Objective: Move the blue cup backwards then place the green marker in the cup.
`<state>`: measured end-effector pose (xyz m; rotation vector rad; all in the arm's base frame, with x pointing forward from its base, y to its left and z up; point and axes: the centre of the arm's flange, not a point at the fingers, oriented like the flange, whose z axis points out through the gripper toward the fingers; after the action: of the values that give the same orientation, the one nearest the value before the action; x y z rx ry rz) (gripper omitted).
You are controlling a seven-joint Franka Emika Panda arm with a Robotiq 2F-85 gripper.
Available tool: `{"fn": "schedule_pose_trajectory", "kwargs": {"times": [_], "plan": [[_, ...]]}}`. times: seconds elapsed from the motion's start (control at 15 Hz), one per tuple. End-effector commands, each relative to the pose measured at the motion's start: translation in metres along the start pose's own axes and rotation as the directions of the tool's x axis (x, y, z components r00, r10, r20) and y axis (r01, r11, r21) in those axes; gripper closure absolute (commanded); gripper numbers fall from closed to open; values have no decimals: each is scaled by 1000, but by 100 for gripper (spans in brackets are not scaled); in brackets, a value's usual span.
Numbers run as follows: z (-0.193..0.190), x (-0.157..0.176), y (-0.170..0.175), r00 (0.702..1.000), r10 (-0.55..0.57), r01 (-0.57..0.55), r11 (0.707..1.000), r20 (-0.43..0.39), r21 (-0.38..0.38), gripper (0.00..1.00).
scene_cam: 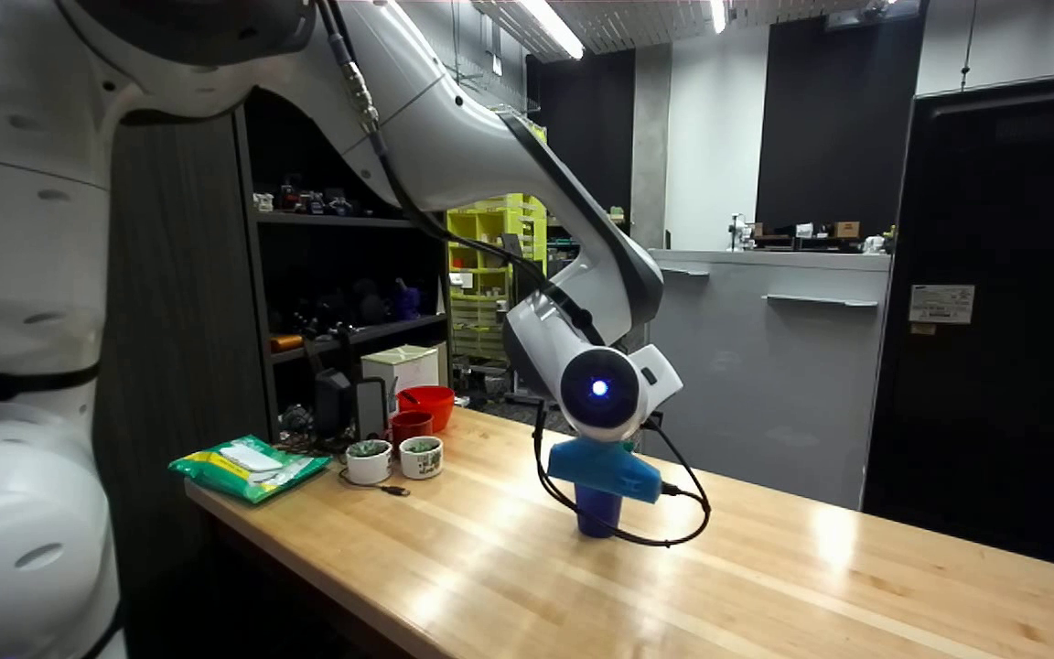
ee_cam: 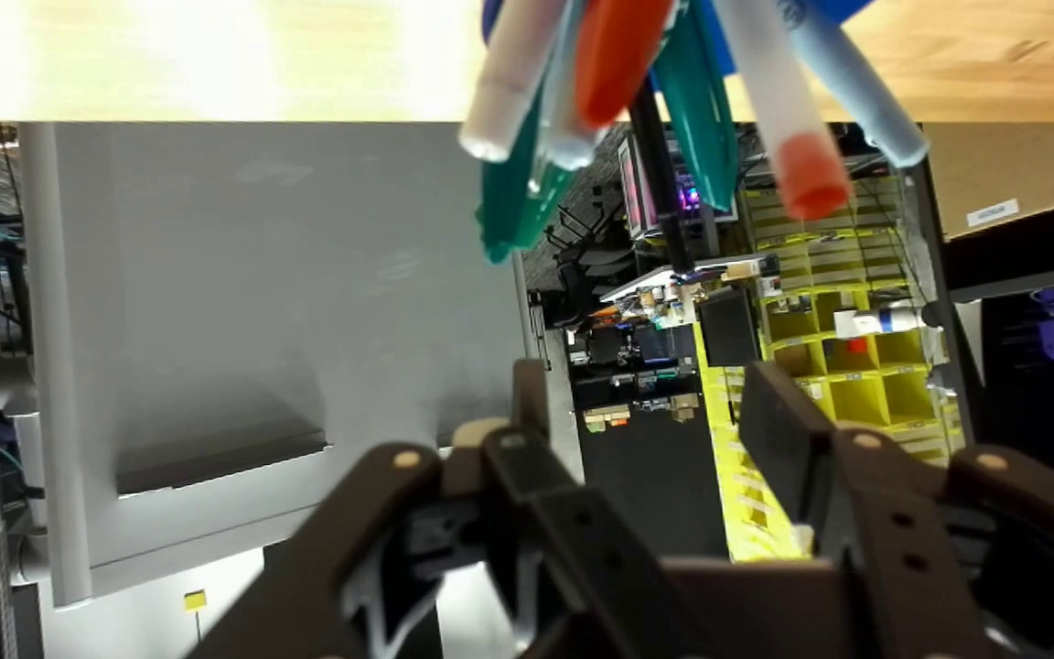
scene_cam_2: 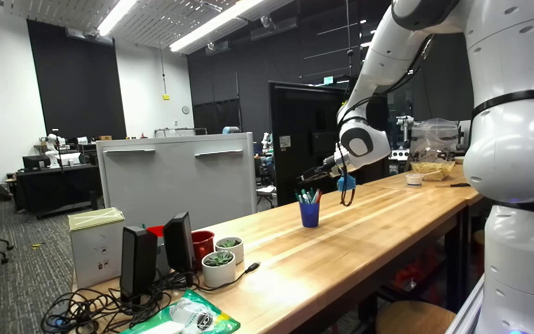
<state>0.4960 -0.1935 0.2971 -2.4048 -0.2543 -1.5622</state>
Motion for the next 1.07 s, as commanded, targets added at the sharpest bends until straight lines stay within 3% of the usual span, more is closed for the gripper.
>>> {"fn": "schedule_pose_trajectory", "kwargs": {"times": [0.0, 0.2, 0.6, 1.0], "plan": [[0, 1, 0, 1000, 1, -1, 1000, 0, 2, 12], [0, 1, 0, 1000, 2, -2, 1000, -1, 4, 0], [-7, 1, 1, 999, -14, 18, 995, 47, -93, 0], [-14, 3, 6, 991, -64, 91, 969, 121, -232, 0]]}}
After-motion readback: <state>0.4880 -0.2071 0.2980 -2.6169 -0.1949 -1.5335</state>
